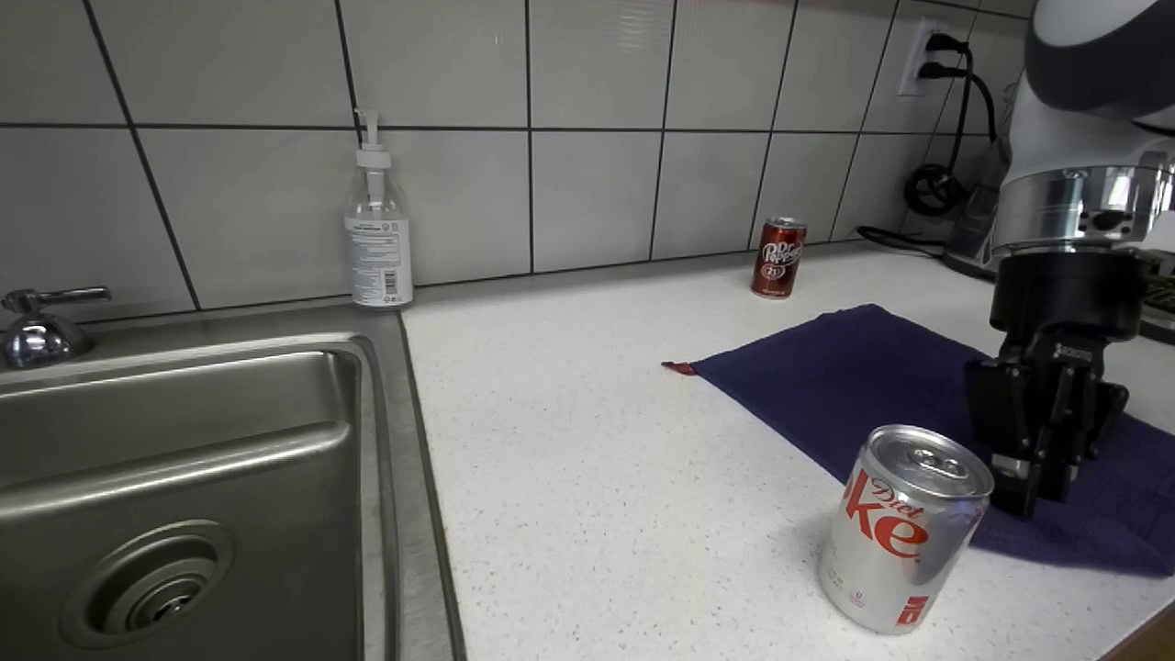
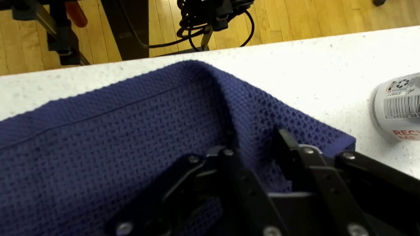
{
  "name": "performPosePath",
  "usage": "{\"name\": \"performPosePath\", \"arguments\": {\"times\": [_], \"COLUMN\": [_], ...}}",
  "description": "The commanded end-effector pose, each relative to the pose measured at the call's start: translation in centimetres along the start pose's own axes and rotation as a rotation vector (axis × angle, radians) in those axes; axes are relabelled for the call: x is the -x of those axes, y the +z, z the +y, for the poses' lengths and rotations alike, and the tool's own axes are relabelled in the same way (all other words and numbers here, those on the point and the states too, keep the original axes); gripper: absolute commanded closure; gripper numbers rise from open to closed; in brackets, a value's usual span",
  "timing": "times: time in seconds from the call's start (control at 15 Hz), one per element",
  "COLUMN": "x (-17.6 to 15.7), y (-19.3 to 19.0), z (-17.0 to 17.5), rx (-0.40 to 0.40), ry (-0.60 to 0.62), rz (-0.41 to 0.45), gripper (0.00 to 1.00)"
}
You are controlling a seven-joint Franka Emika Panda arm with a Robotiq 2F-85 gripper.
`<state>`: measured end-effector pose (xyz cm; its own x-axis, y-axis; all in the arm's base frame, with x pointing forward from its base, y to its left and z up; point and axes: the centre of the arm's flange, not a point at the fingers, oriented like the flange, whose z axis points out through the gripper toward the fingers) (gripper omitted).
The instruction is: Fold the blue towel twice in a triangular shape
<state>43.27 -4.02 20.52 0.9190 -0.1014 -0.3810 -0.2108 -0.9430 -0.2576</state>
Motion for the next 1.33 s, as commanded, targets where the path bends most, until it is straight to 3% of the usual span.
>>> {"name": "performPosePath", "arguments": {"times": [0.0,0.07,0.53,1.27], "x": [0.1,0.1,1.2,3.9], "y": [-0.7,-0.7,-1.8,-7.9], "z": [-0.2,-0.2,-0.3,-1.4], "rx": [0.006,0.006,0.001,0.044], "ry": [0.006,0.005,-0.017,-0.081], "rz": [0.017,0.018,0.036,0.178], "gripper": [0.95,1.0,0.99,0.99]}}
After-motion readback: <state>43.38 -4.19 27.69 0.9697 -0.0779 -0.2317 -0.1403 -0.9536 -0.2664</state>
